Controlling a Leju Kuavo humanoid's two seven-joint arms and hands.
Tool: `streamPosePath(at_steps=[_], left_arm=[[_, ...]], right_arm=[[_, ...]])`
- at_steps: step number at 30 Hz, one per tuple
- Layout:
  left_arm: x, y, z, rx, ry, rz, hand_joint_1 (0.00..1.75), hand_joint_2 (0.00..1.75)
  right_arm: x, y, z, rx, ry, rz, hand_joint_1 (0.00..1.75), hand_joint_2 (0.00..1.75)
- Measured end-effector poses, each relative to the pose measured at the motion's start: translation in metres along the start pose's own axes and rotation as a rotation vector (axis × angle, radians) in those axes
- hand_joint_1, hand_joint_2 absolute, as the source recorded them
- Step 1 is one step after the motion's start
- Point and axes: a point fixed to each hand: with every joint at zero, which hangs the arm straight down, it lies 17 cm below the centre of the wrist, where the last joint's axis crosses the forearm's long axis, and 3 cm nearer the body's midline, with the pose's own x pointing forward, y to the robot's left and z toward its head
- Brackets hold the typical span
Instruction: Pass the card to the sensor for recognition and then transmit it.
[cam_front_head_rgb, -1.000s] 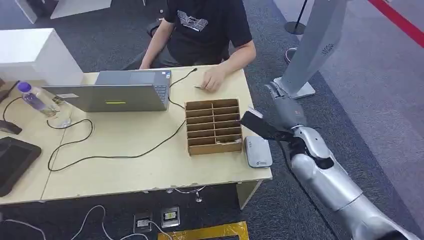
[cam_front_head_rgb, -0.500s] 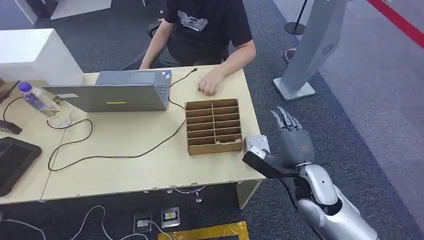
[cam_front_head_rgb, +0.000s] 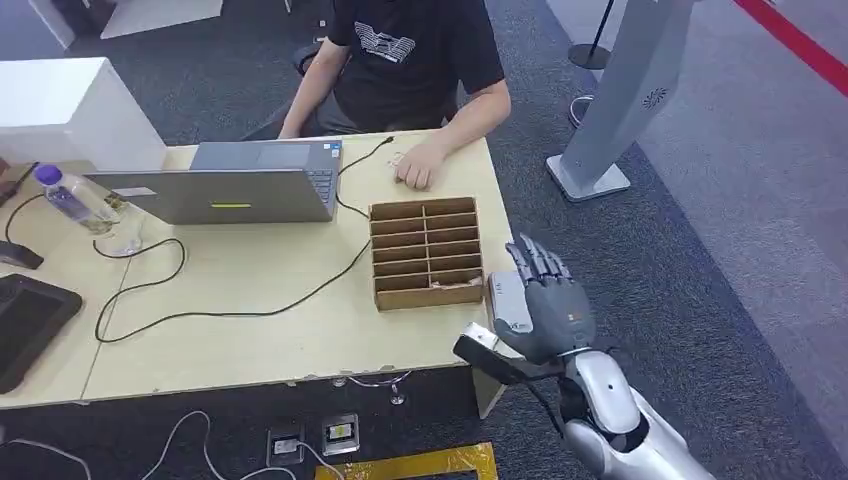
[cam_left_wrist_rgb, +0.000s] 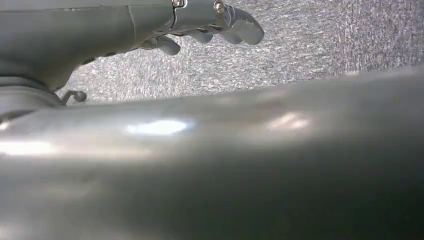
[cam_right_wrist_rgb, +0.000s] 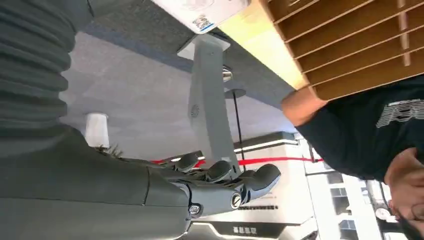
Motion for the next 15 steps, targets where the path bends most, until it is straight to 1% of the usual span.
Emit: streamPosePath(at_steps=[7,15], left_arm=[[0.001,-0.002,0.0,-0.001,-0.002,-0.002,0.0,0.0],[0.001,-0.006,0.001,-0.004,-0.002,-0.002,0.0,0.0]], right_arm=[[0.014,0.014,-0.006,0.024,-0.01,-0.019,0.0,1.75],[0.03,0.014,-0.022,0.029,-0.033,-0.013,0.0,1.75]])
